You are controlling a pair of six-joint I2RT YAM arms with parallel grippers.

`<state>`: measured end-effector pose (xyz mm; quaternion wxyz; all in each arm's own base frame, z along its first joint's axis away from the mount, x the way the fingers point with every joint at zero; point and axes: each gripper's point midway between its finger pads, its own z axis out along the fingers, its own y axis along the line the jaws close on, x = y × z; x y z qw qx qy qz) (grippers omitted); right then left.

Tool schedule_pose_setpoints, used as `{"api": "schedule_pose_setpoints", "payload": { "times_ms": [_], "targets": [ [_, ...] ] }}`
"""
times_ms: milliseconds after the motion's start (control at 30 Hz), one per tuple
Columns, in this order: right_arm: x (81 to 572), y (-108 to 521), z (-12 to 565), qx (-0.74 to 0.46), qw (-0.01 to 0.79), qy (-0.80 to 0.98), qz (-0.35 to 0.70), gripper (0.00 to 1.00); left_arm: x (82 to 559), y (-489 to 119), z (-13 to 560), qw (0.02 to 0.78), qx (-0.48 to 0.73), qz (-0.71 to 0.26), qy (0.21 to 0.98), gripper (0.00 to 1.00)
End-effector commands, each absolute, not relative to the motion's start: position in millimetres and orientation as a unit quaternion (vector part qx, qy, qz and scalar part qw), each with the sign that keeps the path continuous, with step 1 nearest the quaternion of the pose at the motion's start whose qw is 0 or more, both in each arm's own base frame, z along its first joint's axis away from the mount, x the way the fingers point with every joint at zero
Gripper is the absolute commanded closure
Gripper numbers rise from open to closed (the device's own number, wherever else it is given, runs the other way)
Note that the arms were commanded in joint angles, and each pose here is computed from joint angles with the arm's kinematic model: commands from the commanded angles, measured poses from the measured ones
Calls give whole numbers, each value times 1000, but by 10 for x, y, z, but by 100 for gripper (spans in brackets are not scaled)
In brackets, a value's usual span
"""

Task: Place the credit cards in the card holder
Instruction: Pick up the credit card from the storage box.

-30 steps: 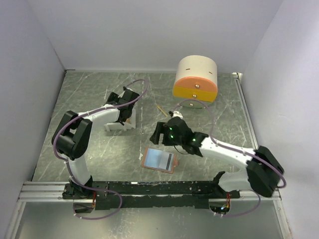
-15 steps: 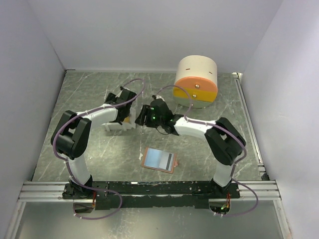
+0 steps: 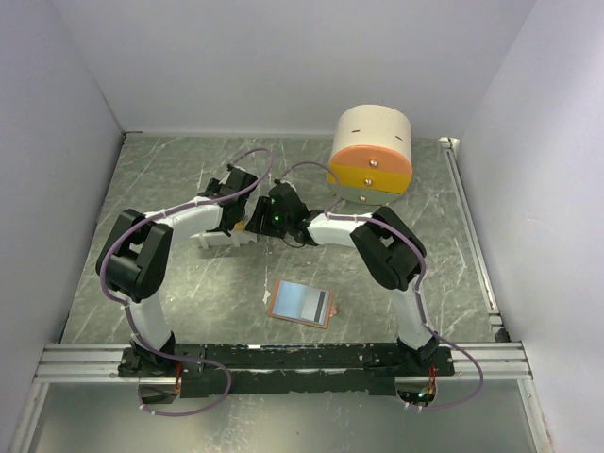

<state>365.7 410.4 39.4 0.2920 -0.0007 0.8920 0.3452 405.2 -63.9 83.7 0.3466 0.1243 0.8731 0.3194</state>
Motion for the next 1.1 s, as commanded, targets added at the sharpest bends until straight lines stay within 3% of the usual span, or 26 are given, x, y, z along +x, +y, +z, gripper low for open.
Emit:
{"api": "schedule_pose_setpoints", "payload": {
  "times_ms": [0, 267, 567, 833, 1067],
  "targets": [
    [3717, 4161, 389, 10, 292, 885, 362, 49, 4036, -605, 730, 339, 120, 317, 878, 54],
    [3611, 4059, 351, 32, 292, 880, 373, 68, 4034, -586, 580, 327, 117, 302, 888, 65],
    [3392, 3919, 271, 61, 283, 877, 385, 75, 4036, -638, 535, 321, 142, 287, 891, 78],
    [3145, 3997, 318, 71, 273, 870, 405, 75, 4043, -702, 555, 327, 163, 266, 892, 76],
    [3086, 4055, 398, 65, 288, 868, 400, 74, 4002, -672, 520, 314, 159, 273, 895, 68]
  ]
}}
